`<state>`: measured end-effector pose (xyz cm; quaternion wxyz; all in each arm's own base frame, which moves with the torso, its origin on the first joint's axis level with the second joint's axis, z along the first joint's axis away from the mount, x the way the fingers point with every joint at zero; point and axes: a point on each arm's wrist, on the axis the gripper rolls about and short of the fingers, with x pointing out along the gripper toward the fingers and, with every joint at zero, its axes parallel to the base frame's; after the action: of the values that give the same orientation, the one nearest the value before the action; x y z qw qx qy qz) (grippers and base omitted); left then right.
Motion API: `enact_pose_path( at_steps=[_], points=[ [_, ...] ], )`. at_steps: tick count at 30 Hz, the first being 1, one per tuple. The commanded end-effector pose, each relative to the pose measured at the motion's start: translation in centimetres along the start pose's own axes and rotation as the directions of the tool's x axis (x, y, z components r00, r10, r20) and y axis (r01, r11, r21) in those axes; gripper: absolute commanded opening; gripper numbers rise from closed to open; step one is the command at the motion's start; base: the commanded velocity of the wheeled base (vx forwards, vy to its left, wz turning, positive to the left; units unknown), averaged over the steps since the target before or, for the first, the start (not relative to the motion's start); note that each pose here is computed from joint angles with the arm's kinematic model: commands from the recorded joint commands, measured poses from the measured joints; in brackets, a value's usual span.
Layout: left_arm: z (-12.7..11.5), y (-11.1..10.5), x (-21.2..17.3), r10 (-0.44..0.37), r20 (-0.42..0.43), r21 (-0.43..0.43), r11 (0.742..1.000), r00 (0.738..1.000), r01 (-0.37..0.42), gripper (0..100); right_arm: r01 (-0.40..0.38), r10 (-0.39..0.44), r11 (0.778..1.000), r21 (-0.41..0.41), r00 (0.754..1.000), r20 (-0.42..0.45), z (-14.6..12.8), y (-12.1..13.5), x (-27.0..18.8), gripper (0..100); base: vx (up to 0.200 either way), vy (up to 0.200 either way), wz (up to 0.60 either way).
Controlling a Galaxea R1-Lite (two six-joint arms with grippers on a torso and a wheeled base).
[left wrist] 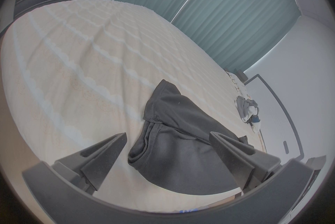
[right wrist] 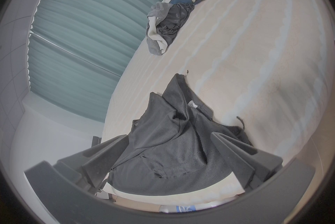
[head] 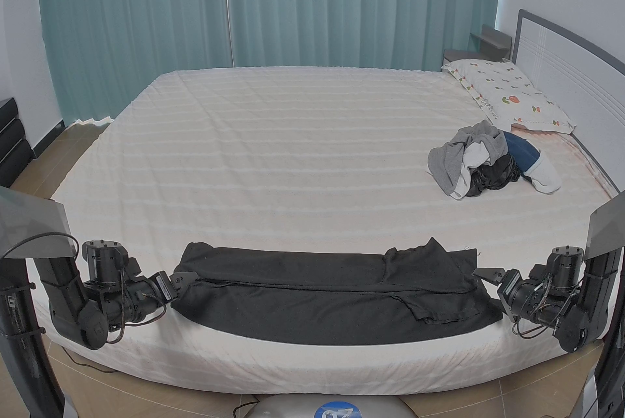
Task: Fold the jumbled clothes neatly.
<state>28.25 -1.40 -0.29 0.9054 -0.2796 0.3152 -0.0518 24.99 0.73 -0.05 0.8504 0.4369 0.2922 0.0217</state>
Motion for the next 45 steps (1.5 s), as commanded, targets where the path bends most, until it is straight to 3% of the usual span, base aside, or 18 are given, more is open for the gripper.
enact_pose_path(
  at_steps=[1, 6, 7, 11, 16, 21, 33, 34, 41, 42, 45],
  points=[
    [-1.6, 0.8, 1.4, 0.042, -0.024, 0.047, 0.998, 0.999, -0.041, 100, -0.002, 0.002, 1.0, 0.006, 1.0, 0.002, 0.3, -0.4, 0.2, 100, 0.0, 0.0, 0.0],
    [-1.8, 0.8, 1.8, 0.043, -0.029, 0.055, 0.998, 0.999, -0.042, 100, -0.02, 0.02, 1.0, 0.003, 1.0, -0.009, 0.3, -0.2, 0.0, 100, 0.0, 0.0, 0.0],
    [-1.8, 0.8, 1.8, 0.045, -0.028, 0.056, 0.998, 0.999, -0.043, 0, -0.021, 0.021, 1.0, 0.003, 1.0, -0.012, 0.2, -0.2, 0.0, 100, 0.0, 0.0, 0.0],
    [-1.8, 1.0, 2.0, 0.058, -0.022, 0.053, 0.997, 0.998, -0.057, 0, -0.018, 0.018, 1.0, 0.004, 1.0, -0.018, 0.1, -0.3, 0.0, 100, 0.0, 0.0, 0.0],
    [-1.8, 2.2, 1.1, 0.154, 0.003, 0.017, 0.988, 0.988, -0.154, 0, -0.014, 0.014, 1.0, 0.006, 1.0, -0.02, 0.1, -0.4, -0.1, 100, 0.0, 0.0, 0.0],
    [-2.4, 3.1, 0.2, 0.191, -0.024, -0.004, 0.981, 0.981, -0.192, 0, -0.011, 0.011, 1.0, 0.009, 0.999, -0.03, -0.1, -0.4, -0.2, 100, 0.0, 0.0, 0.0],
    [-2.5, 3.5, -0.4, 0.206, -0.033, -0.022, 0.978, 0.978, -0.207, 0, -0.01, 0.01, 1.0, 0.007, 0.999, -0.038, -0.3, -0.4, -0.2, 100, 0.0, 0.0, 0.0],
    [-2.4, 3.5, -0.4, 0.205, -0.032, -0.022, 0.978, 0.978, -0.206, 100, -0.01, 0.01, 1.0, 0.007, 0.999, -0.038, -0.3, -0.4, -0.2, 100, 0.0, 0.0, 0.0],
    [-0.3, 3.5, -1.9, 0.176, 0.05, -0.063, 0.983, 0.983, -0.173, 100, -0.013, 0.014, 1.0, 0.008, 0.999, -0.031, -0.1, -0.3, -0.3, 100, 0.0, 0.0, 0.0],
    [0.7, 3.3, -2.6, 0.132, 0.079, -0.085, 0.988, 0.988, -0.125, 100, -0.013, 0.014, 1.0, 0.01, 0.999, -0.031, -0.1, -0.3, -0.2, 100, 0.0, 0.0, 0.0],
    [1.8, 3.0, -3.2, 0.095, 0.118, -0.094, 0.992, 0.989, -0.084, 100, -0.015, 0.015, 1.0, 0.009, 0.999, -0.032, -0.1, -0.3, -0.2, 100, 0.0, 0.0, 0.0]
  ],
)
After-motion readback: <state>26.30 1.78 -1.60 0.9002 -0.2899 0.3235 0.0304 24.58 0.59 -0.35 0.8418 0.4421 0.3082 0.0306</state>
